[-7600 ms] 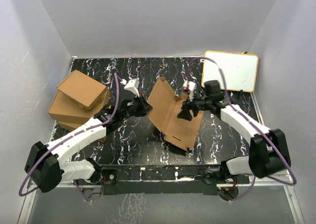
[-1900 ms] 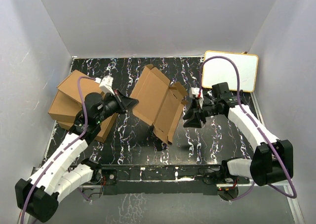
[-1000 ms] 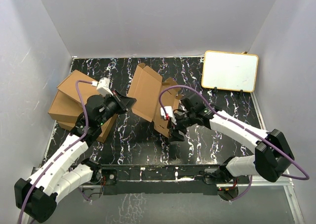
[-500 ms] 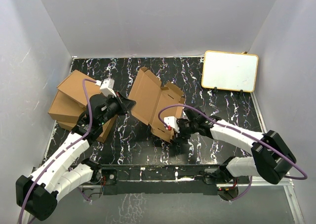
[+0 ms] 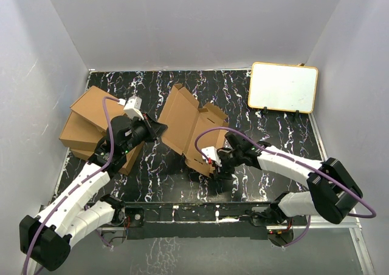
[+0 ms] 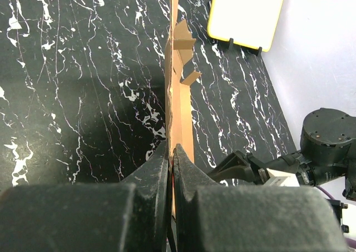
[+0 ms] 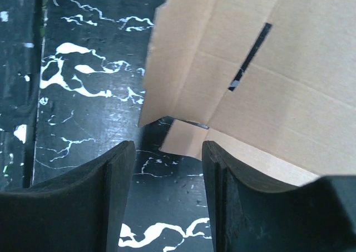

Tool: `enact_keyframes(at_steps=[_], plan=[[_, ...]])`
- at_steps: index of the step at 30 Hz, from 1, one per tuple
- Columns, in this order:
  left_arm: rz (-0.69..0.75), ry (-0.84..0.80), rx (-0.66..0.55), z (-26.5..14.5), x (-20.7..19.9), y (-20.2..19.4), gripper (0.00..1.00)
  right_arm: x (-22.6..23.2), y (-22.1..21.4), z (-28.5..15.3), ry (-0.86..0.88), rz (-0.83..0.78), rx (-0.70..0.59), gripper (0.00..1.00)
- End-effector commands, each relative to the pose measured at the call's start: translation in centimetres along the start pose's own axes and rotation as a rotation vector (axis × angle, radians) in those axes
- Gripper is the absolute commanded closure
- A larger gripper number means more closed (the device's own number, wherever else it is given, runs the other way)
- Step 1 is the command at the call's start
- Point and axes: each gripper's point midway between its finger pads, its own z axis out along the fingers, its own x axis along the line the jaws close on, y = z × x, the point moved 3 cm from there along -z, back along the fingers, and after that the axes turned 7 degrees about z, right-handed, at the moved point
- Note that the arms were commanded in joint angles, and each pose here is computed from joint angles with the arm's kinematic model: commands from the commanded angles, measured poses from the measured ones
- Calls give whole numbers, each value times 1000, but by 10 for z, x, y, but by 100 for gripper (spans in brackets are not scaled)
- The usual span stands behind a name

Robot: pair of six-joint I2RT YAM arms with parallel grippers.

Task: Fold the paper box

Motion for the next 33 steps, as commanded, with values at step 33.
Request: enact_keyframes(at_steps=[33], plan=[[46, -18, 24, -2, -4, 0, 100, -51, -7, 5, -203, 237, 44, 65]])
